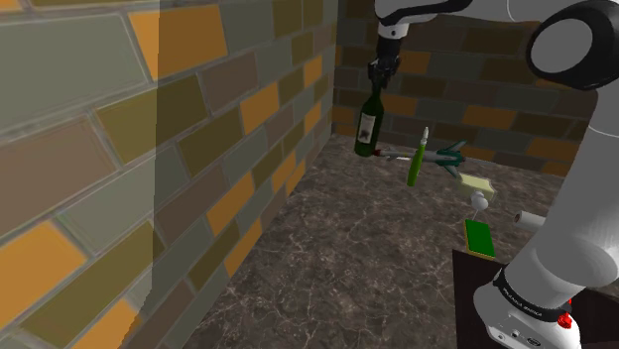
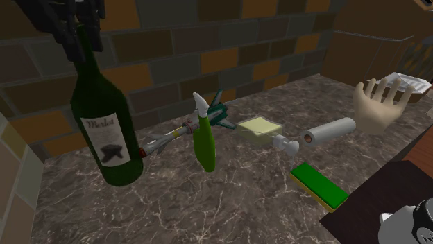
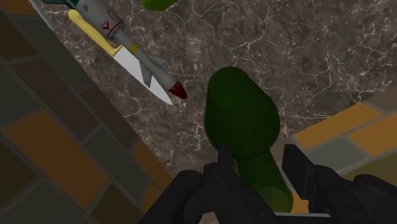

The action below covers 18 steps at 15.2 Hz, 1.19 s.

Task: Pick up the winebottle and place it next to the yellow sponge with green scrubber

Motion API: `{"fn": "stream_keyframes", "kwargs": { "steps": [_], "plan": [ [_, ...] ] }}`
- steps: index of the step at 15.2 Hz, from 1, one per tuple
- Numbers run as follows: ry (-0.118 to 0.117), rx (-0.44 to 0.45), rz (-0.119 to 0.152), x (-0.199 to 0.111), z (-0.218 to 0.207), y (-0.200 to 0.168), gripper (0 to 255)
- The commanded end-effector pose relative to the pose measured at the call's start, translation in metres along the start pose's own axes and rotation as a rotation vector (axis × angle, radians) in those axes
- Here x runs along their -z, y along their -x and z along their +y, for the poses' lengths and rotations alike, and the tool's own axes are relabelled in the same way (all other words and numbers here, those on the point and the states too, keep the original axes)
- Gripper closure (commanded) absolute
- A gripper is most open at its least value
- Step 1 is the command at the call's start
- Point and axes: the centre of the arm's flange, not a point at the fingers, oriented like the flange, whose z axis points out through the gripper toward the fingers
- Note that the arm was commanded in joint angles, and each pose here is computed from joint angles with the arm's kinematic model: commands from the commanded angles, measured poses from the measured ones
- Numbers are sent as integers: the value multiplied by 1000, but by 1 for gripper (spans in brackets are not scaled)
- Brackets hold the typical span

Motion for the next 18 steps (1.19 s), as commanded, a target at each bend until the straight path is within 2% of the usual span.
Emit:
{"fn": "stream_keyframes", "kwargs": {
  "steps": [1,18],
  "plan": [
    [0,0,0,16,5,23,255],
    [0,0,0,134,55,207,255]
  ]
}}
